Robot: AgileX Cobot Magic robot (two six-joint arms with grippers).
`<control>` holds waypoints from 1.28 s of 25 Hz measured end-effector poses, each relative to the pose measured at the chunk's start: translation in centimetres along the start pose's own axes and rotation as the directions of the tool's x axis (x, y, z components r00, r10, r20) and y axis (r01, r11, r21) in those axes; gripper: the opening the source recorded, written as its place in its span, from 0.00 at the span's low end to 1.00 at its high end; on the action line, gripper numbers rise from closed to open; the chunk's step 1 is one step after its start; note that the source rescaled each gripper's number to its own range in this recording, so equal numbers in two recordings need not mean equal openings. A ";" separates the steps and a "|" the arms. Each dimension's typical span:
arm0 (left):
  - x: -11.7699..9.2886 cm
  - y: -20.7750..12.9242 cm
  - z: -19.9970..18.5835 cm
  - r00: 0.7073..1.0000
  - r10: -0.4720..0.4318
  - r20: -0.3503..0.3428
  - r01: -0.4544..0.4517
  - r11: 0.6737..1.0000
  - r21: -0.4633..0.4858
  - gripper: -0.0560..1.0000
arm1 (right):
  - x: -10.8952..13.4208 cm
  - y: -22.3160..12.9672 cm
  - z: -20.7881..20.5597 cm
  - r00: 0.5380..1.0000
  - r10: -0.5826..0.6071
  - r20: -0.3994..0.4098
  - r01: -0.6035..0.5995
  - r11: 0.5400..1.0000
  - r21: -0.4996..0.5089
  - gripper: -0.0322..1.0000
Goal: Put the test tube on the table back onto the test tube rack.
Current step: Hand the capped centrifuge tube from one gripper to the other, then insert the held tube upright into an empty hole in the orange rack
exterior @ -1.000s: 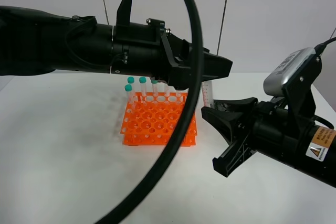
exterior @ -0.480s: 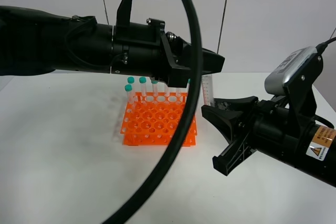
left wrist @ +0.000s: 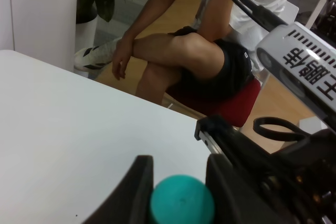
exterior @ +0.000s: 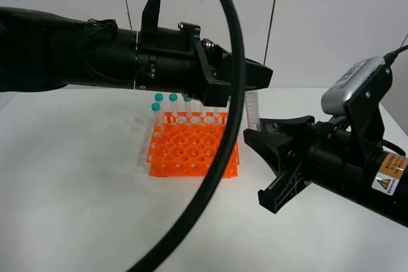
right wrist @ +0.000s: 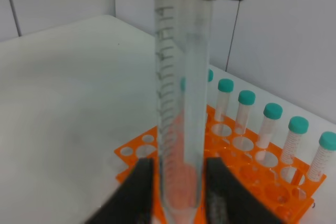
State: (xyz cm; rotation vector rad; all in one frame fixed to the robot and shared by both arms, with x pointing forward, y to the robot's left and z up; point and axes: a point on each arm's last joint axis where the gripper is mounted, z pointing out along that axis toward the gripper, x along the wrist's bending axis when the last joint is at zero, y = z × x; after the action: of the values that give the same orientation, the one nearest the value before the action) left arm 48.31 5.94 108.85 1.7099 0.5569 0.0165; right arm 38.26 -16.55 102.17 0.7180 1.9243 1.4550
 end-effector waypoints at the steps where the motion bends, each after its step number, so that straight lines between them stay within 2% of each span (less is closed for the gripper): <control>1: 0.0 0.0 0.0 1.000 0.002 0.000 -0.002 1.000 0.001 0.05 | 0.0 0.0 0.0 1.000 0.000 0.000 0.000 1.000 0.000 0.51; 2: 0.0 0.0 0.0 1.000 0.004 0.000 -0.004 1.000 0.003 0.05 | 0.0 0.0 0.0 1.000 0.000 0.000 0.000 1.000 0.000 0.69; 3: 0.0 0.0 0.0 1.000 0.004 0.000 -0.004 1.000 0.003 0.05 | 0.0 0.0 0.0 1.000 0.000 0.000 0.000 1.000 0.000 0.82; 4: 0.0 0.0 0.0 1.000 0.005 0.000 -0.005 1.000 0.003 0.05 | 0.0 0.0 0.0 1.000 0.000 0.000 0.000 1.000 0.000 0.90; 7: 0.0 0.0 0.0 1.000 0.005 -0.004 -0.005 1.000 0.004 0.05 | 0.0 0.0 0.0 1.000 0.009 0.002 -0.009 1.000 0.005 0.98; 11: 0.3 -0.1 0.0 0.999 0.013 -0.037 -0.012 1.000 0.010 0.05 | 0.1 -0.6 0.0 1.000 0.027 -0.007 -0.027 0.998 0.064 1.00; 16: 1.5 -0.4 -0.1 0.985 0.069 -0.161 -0.061 0.997 0.050 0.05 | 0.0 -1.1 0.0 1.000 -0.015 -0.013 0.017 0.993 0.116 1.00; 21: 2.3 -0.4 -0.3 0.964 0.094 -0.250 -0.080 0.995 0.067 0.05 | -2.2 -1.7 -0.1 0.996 -0.023 0.084 0.008 0.985 0.170 1.00; 27: 2.9 -0.4 -0.5 0.946 0.094 -0.311 -0.076 0.995 0.069 0.05 | -5.3 -2.5 -0.6 0.969 0.051 0.240 -0.105 0.970 0.219 0.99; 29: 2.9 -0.4 -0.5 0.945 0.092 -0.313 -0.075 0.995 0.068 0.05 | -5.8 -2.2 -0.6 0.962 0.072 0.262 -0.133 0.966 0.223 0.96; 32: 2.9 -0.4 -0.5 0.946 0.091 -0.312 -0.074 0.995 0.068 0.05 | -6.3 -1.1 -0.4 0.963 0.095 0.251 -0.161 0.953 0.257 0.90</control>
State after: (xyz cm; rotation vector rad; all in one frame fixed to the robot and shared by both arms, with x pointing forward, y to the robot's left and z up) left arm 50.58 7.50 107.77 1.7960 0.7258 0.3428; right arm 42.07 -21.65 102.06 1.1111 1.9395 1.1240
